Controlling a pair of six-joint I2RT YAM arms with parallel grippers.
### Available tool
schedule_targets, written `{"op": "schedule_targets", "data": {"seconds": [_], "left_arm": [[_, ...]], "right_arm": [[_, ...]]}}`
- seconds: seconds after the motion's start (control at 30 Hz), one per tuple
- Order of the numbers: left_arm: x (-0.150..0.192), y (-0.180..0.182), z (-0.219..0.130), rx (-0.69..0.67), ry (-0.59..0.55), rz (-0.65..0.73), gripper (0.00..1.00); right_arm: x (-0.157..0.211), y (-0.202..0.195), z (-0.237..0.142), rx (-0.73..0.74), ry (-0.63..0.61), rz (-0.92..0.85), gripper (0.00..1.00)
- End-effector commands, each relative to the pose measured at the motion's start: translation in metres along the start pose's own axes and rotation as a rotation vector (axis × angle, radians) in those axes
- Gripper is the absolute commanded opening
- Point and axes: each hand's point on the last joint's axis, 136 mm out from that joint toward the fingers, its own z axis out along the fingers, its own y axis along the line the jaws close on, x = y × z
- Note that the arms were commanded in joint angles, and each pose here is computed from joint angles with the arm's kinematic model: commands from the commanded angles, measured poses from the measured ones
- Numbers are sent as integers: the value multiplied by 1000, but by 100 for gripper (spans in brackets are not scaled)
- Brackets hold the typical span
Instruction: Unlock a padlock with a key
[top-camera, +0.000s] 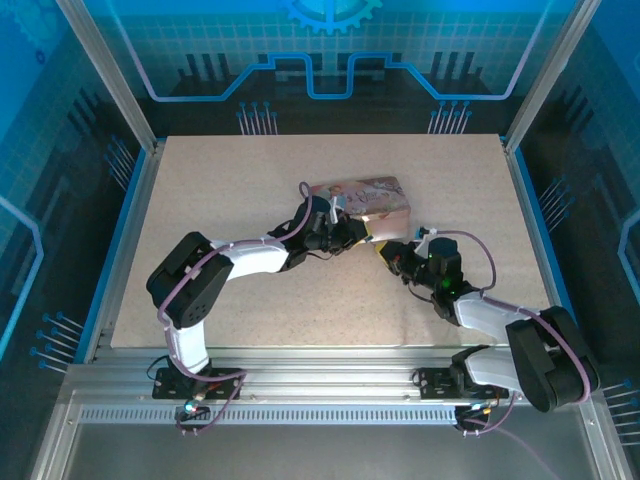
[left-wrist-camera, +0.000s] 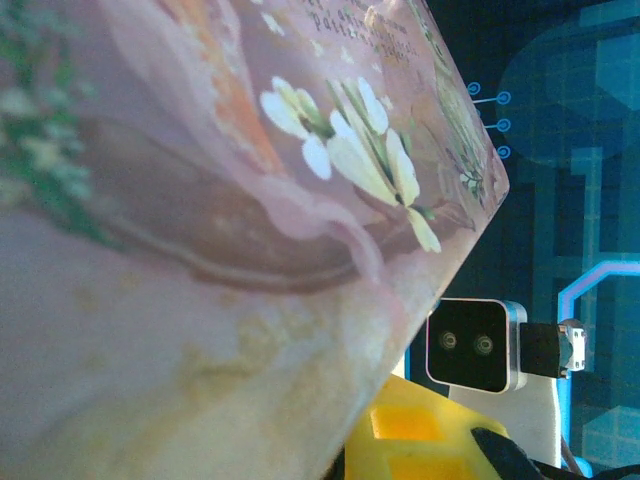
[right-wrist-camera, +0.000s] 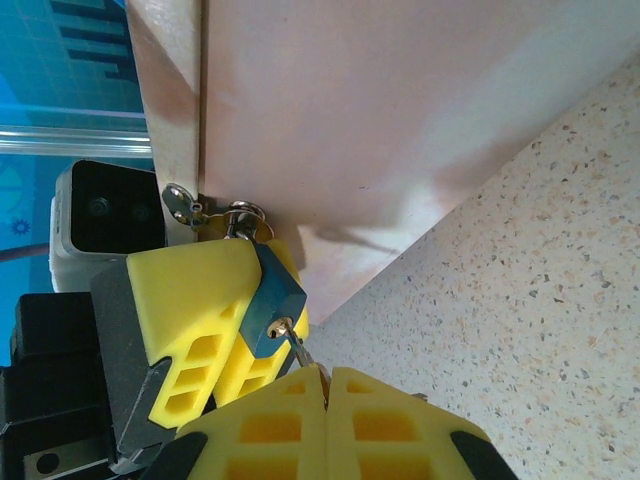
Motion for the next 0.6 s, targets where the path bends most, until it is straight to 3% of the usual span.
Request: {"op": "schedule_targets", "data": {"seconds": [0.0,0.57], "left_arm": [[-2,-14,4,61,9,3,12],[1,-14,7,77,19,-10,12]], "right_arm": [[-5,23,-1,-69,-24,-30,0],[-8,23,3,-68,-35,-29,0]]}}
